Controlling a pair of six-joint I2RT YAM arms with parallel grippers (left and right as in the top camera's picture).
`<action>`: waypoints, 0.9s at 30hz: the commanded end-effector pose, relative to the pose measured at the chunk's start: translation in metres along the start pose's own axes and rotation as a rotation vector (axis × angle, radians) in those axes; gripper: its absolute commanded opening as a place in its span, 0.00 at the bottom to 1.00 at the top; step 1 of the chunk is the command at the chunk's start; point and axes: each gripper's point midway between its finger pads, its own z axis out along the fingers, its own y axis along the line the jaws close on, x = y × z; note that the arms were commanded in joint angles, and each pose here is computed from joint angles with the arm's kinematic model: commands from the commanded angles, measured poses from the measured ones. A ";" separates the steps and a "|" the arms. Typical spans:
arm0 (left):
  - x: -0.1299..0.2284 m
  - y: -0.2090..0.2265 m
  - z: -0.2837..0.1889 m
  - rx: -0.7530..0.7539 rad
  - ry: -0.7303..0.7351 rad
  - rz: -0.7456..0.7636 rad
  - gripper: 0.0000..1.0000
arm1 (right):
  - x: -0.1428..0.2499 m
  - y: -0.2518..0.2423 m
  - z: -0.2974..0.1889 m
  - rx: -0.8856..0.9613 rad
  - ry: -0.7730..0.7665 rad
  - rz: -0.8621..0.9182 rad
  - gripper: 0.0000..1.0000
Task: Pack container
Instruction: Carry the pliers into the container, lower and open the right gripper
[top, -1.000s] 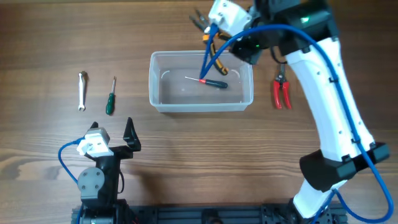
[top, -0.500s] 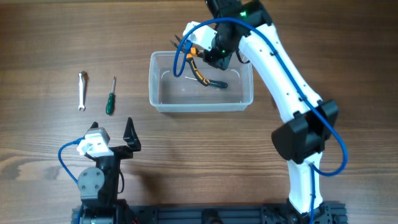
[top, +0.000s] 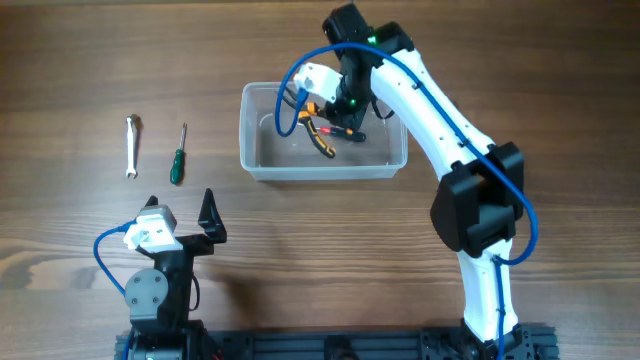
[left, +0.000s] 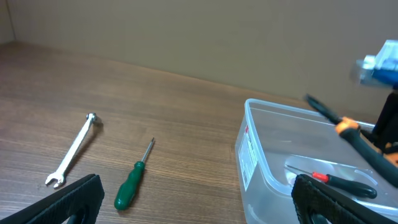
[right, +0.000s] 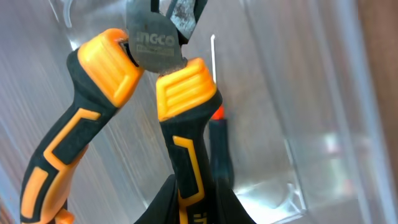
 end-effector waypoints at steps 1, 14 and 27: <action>0.000 0.001 0.000 -0.005 -0.007 0.017 1.00 | 0.000 0.006 0.009 -0.033 -0.015 0.009 0.04; 0.000 0.001 0.000 -0.005 -0.007 0.017 1.00 | -0.003 0.008 0.024 -0.061 -0.033 0.016 0.04; 0.000 0.001 0.000 -0.005 -0.007 0.017 1.00 | 0.005 0.010 0.045 -0.091 0.004 0.060 0.20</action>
